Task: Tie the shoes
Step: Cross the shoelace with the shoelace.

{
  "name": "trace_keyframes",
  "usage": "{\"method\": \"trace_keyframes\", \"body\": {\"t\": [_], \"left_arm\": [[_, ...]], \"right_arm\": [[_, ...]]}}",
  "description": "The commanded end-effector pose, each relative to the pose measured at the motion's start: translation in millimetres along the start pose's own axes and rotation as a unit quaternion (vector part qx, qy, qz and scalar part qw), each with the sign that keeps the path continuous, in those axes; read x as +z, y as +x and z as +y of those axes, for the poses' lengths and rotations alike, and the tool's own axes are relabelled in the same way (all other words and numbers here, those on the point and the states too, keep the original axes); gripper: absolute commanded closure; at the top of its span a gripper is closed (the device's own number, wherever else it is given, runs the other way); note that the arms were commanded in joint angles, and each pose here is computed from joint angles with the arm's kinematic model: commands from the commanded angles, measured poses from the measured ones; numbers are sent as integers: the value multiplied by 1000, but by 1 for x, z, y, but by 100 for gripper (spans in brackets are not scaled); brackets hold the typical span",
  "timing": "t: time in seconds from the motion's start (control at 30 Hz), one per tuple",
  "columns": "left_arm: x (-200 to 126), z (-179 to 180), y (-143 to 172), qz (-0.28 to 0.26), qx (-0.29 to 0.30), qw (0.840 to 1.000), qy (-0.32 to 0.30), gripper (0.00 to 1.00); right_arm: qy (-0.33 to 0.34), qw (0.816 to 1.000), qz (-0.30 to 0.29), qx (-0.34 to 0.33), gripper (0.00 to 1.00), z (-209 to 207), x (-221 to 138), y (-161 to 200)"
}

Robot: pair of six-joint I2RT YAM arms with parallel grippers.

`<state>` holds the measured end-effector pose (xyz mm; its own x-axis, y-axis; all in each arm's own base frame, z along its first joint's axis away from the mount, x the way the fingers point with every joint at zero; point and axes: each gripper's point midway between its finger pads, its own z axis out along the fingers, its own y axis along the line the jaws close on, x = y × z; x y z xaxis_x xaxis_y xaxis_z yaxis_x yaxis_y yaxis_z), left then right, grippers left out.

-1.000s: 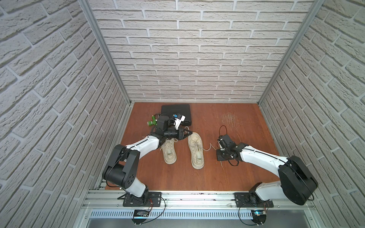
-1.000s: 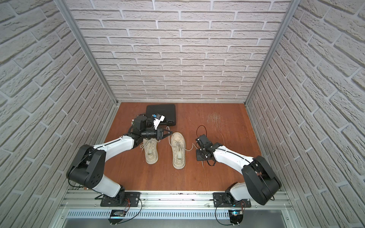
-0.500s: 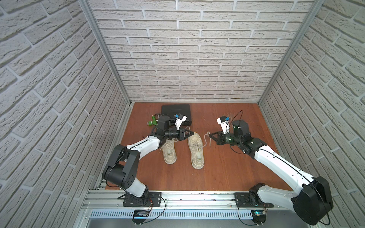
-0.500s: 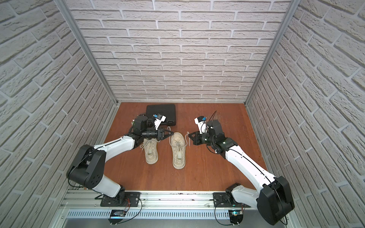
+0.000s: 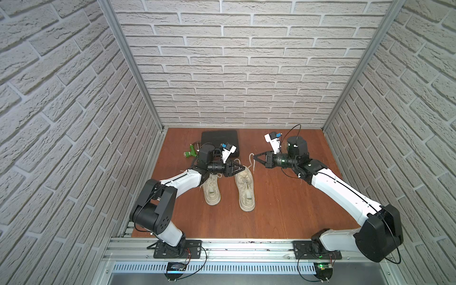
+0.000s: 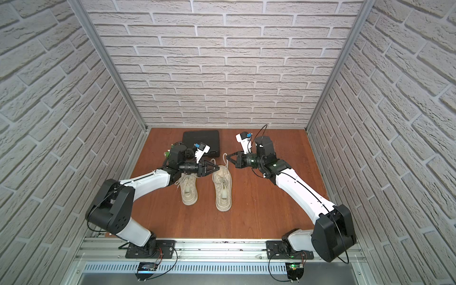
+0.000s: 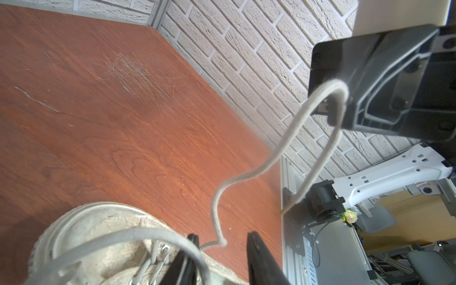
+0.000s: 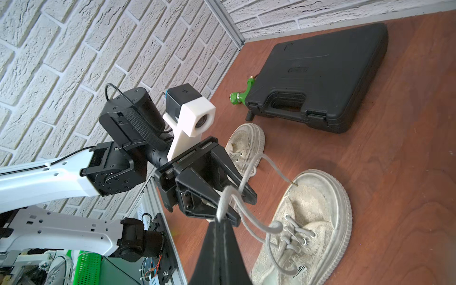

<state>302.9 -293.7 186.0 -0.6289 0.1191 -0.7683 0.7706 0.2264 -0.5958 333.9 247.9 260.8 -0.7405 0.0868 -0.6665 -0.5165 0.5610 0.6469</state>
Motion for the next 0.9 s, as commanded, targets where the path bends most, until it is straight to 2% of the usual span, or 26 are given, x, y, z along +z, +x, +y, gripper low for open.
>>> {"method": "trace_keyframes", "body": {"t": [0.0,0.87], "left_arm": [[5,-9,-12,-7,37,999,24,62],[25,0,-1,34,42,998,21,59]], "right_arm": [[-33,999,-26,-20,97,16,1,-21],[-63,998,-17,-12,97,26,6,-25]]}}
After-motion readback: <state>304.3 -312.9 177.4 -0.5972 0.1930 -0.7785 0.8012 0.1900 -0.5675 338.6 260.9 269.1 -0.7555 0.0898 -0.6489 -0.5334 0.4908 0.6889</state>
